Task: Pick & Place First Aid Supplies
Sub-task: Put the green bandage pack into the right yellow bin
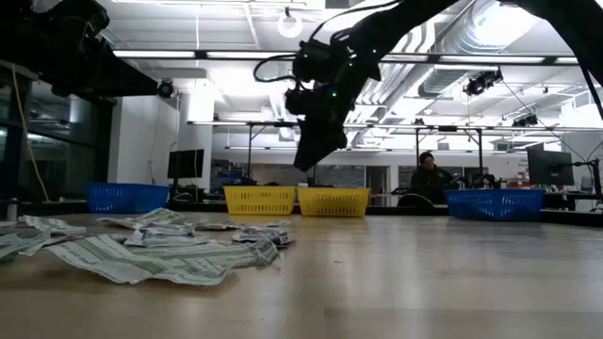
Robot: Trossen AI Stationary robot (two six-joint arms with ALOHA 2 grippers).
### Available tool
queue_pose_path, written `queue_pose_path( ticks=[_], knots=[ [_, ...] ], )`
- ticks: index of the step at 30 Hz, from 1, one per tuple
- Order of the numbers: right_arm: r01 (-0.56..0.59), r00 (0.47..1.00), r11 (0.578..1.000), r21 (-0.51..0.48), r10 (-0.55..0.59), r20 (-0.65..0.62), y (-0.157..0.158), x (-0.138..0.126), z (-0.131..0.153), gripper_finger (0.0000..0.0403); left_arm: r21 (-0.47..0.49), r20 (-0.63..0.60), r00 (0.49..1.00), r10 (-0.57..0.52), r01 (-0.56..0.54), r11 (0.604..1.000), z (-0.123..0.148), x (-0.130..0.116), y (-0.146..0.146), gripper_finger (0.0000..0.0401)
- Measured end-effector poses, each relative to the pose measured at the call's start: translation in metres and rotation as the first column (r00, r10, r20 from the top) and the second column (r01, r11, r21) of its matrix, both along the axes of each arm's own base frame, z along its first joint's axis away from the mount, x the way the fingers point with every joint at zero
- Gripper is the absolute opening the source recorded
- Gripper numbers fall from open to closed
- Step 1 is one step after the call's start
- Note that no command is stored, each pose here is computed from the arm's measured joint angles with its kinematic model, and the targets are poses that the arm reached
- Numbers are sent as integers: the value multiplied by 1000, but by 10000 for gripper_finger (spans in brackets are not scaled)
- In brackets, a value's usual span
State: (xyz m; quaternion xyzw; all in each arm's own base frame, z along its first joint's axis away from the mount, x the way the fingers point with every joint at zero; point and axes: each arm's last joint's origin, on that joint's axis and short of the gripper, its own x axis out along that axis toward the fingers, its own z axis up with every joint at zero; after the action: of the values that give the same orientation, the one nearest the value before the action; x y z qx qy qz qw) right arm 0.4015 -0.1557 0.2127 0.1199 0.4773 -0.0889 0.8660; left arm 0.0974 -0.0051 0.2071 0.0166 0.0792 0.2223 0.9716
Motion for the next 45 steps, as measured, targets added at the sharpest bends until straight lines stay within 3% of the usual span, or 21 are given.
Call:
queue_pose_path(
  ticks=[3, 6, 8, 12, 14, 18, 21, 24, 26, 29, 33, 45],
  knots=[
    [-65, 998, 998, 7, 65, -24, 20, 5, -1, 161, 0, 0, 1000, 0, 0, 1000, 0, 0, 0, 177],
    [-241, 970, 969, -49, 238, -52, 42, 9, -2, 161, 0, 1, 1000, 0, 0, 1000, 0, 0, 0, 177],
    [-416, 909, 897, -149, 406, -92, 59, 13, -6, 161, 0, 0, 1000, 0, 0, 1000, 0, 0, 0, 177],
    [-653, 757, 667, -358, 587, -286, 90, 13, -28, 161, -1, 4, 1000, 0, 0, 1000, 0, 0, 0, 177],
    [-662, 747, 628, -410, 598, -290, 100, 13, -40, 161, -4, 7, 1000, 0, 0, 1000, 1, 0, 0, 177],
    [-603, 796, 690, -401, 559, -234, 111, 13, -50, 161, -4, 6, 1000, 0, 0, 1000, 0, 0, 0, 177],
    [-461, 883, 814, -353, 460, -93, 111, 19, -45, 161, -4, 7, 1000, 0, 0, 1000, 1, 0, 0, 177],
    [-190, 977, 963, -189, 204, 57, 104, 22, -42, 161, -4, 8, 1000, 0, 0, 1000, 1, 0, 0, 177],
    [-5, 996, 1000, -27, 7, 88, 95, 20, -43, 161, -4, 8, 1000, 0, 0, 1000, 1, 0, 0, 177],
    [64, 995, 975, 213, -77, 58, 84, 14, -47, 161, -5, 9, 1000, 0, 0, 1000, 1, 0, 0, 177],
    [105, 993, 914, 391, -120, 16, 74, 3, -60, 161, -5, 9, 1000, 0, 0, 1000, 1, 0, 0, 177],
    [171, 977, 845, 507, -214, 26, 69, -11, -86, 161, -5, 9, 1000, 0, 0, 1000, 1, 0, 0, 177]
  ],
)
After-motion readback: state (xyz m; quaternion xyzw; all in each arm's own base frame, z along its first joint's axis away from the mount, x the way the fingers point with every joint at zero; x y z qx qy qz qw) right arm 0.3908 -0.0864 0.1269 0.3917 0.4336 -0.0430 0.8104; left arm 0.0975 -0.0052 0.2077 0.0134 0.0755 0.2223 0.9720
